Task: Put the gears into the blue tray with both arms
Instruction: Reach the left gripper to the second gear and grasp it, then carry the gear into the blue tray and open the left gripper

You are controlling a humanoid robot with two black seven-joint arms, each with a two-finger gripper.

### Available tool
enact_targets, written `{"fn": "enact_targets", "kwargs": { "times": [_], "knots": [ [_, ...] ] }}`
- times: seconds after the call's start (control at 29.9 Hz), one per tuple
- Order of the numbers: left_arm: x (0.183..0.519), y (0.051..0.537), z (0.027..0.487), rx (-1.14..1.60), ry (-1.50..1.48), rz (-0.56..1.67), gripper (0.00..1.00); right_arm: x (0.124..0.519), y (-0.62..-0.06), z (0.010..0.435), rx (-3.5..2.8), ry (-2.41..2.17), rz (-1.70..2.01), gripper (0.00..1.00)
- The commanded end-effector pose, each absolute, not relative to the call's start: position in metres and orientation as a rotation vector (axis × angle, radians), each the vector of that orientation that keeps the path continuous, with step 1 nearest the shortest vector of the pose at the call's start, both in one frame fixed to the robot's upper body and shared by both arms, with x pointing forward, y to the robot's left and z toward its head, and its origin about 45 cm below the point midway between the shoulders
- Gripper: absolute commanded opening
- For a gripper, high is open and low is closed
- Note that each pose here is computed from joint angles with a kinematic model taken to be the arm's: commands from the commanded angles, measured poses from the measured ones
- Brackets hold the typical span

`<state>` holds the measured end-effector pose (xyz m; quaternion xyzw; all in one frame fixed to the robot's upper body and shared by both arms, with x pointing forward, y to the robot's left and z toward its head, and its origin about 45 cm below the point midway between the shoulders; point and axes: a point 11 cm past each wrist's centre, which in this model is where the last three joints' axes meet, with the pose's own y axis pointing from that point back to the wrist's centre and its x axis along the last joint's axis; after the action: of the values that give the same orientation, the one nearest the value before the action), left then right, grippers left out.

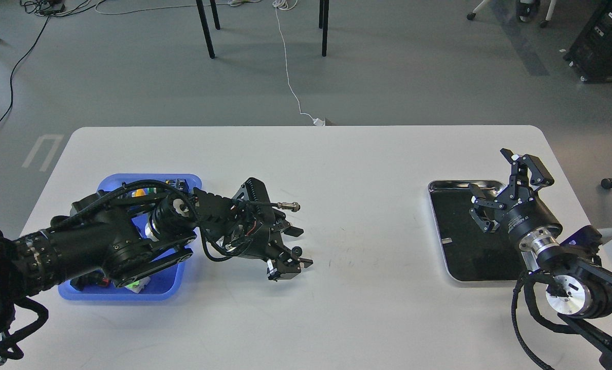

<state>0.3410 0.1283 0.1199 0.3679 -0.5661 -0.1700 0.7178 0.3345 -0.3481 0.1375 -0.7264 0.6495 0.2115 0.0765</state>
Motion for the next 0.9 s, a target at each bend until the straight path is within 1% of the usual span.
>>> {"fn": "enact_targets", "kwargs": {
  "times": [0.0, 0.23, 0.4, 0.7, 0.87],
  "knots": [
    [0.3421, 0.1313, 0.1176, 0.826, -1.250, -0.380, 0.63, 0.3346, -0.3477, 0.1374, -2.177, 1.946, 0.635, 0.97],
    [0.3398, 0.1339, 0.1130, 0.830, -1.238, -0.380, 0.62, 0.3346, -0.3463, 0.1370, -2.178, 1.943, 0.636, 0.97],
    [0.3396, 0.1376, 0.1105, 0.839, -1.230, -0.380, 0.55, 0.3339, -0.3464, 0.1360, -2.177, 1.944, 0.640, 0.97],
    [0.3403, 0.1377, 0.1099, 0.842, -1.229, -0.379, 0.23, 0.3339, -0.3456, 0.1359, -2.179, 1.943, 0.641, 0.97],
    [0.3408, 0.1392, 0.1099, 0.846, -1.228, -0.378, 0.16, 0.3339, -0.3457, 0.1358, -2.177, 1.943, 0.642, 0.97]
  ]
}}
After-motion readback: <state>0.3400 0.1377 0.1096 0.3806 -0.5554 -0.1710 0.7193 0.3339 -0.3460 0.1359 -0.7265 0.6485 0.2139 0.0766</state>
